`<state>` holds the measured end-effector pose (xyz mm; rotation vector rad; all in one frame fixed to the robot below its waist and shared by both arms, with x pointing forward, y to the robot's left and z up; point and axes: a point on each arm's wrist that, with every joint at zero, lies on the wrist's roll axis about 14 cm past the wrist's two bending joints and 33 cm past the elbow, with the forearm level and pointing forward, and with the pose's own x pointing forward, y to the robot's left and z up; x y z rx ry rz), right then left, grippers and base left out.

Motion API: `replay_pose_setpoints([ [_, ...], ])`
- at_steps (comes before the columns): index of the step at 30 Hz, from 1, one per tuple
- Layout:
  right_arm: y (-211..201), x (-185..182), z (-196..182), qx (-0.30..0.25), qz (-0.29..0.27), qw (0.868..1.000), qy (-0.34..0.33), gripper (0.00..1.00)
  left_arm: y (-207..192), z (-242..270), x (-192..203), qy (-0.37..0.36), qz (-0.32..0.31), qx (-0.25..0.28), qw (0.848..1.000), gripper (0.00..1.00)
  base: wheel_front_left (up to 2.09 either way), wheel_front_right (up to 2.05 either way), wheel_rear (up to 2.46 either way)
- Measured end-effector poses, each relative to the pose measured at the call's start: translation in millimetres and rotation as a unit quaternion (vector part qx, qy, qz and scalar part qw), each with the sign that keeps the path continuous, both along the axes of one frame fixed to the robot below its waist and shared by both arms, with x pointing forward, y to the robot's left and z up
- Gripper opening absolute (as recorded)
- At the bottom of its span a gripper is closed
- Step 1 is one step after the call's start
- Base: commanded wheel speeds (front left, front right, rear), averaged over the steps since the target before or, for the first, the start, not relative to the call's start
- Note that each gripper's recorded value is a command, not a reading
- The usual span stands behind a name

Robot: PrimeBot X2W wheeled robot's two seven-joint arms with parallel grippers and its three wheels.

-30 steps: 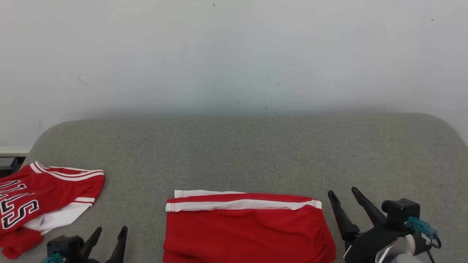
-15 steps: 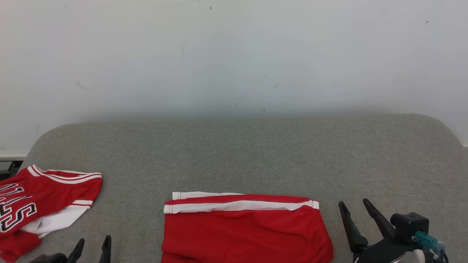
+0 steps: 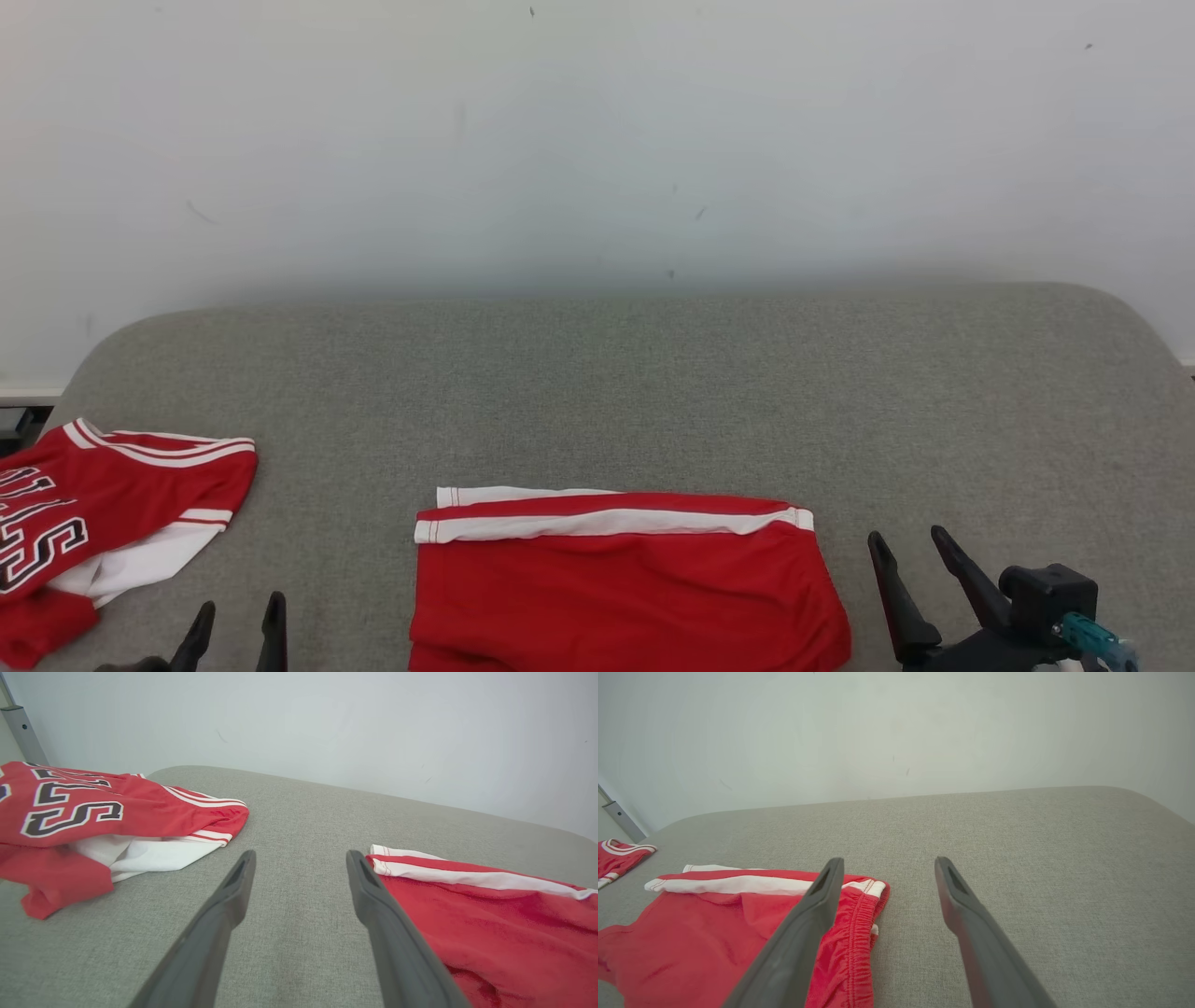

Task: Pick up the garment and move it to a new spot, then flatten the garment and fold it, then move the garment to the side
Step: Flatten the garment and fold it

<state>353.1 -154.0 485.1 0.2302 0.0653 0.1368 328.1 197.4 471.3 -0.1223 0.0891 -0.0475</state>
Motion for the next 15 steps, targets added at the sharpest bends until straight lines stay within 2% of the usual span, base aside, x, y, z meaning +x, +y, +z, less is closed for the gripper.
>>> replay_pose_setpoints([
  [7, 14, 4, -26, 0.013, 0.017, 0.998, 0.062, 1.0, -13, 10, -2, -0.021, -0.009, 0.003, 1.0, 1.0, 0.0, 0.0, 0.0],
  [15, 43, 24, -49, -0.013, 0.069, 0.987, 0.141, 1.0, -14, 16, -10, -0.036, 0.0, 0.004, 0.999, 1.0, 0.0, 0.0, 0.0],
])
